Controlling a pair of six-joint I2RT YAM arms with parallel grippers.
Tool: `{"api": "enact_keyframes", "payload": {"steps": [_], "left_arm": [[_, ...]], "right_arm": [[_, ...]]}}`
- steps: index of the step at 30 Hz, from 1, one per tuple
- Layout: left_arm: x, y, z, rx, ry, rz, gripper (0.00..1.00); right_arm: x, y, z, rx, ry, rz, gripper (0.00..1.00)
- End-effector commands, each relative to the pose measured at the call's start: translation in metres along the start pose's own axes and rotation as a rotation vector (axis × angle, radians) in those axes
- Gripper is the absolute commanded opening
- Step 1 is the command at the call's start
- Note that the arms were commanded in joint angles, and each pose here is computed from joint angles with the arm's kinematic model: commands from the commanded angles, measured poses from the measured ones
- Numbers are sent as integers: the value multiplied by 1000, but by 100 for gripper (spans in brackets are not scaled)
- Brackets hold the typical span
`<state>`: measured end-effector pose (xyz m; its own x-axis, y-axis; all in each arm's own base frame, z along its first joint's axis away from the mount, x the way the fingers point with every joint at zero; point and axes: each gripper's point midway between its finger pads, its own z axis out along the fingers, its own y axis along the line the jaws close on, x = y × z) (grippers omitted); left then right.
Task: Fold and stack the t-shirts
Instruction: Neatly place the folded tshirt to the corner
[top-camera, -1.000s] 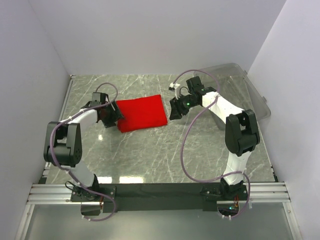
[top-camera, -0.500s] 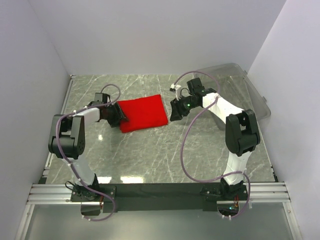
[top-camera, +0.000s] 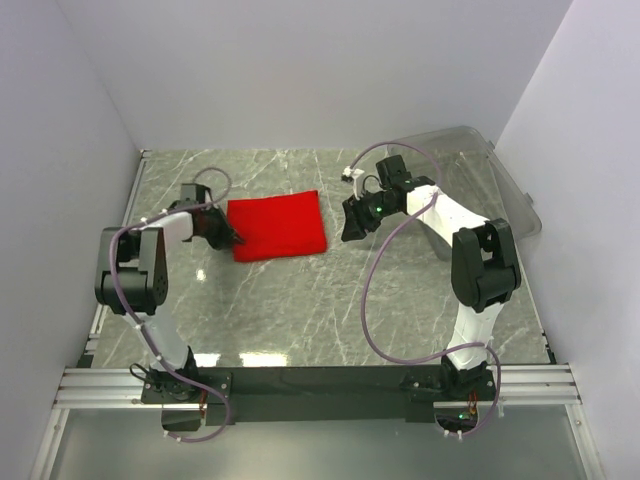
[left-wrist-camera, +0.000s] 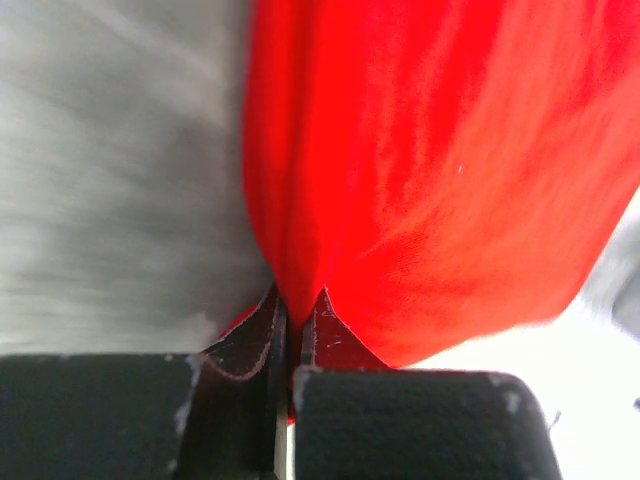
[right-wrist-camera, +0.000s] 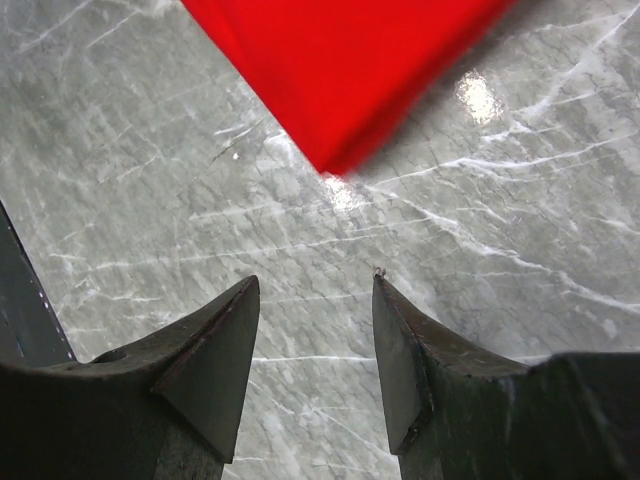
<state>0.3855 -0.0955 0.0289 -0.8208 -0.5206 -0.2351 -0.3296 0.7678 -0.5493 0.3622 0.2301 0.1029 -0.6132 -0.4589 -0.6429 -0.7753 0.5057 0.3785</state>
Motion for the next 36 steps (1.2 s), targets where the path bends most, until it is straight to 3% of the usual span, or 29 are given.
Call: {"api": "enact_keyframes", "payload": {"steps": [1, 11, 19, 23, 26, 27, 30, 36], "left_arm": [[-70, 18, -32, -66, -188, -2, 1], [-170, 113, -71, -249, -336, -110, 1], [-184, 174, -79, -415, -325, -197, 1], [-188, 181, -91, -391, -341, -200, 1], [-197, 164, -111, -351, -416, -143, 29], [-200, 159, -119, -344, -445, -132, 42], [-212, 135, -156, -316, -559, -91, 64], [-212, 103, -198, -261, -659, -47, 68]], "right_arm": [[-23, 5, -17, 9, -69, -44, 56], [-25, 0, -19, 8, -78, -41, 56], [-23, -5, -21, 13, -81, -31, 56], [-23, -7, -21, 13, -81, -32, 56], [-23, -7, -21, 10, -75, -37, 56], [-24, -7, -22, 12, -75, -42, 56], [-25, -8, -24, 17, -74, -56, 56], [-32, -5, -29, 22, -84, -80, 56]]}}
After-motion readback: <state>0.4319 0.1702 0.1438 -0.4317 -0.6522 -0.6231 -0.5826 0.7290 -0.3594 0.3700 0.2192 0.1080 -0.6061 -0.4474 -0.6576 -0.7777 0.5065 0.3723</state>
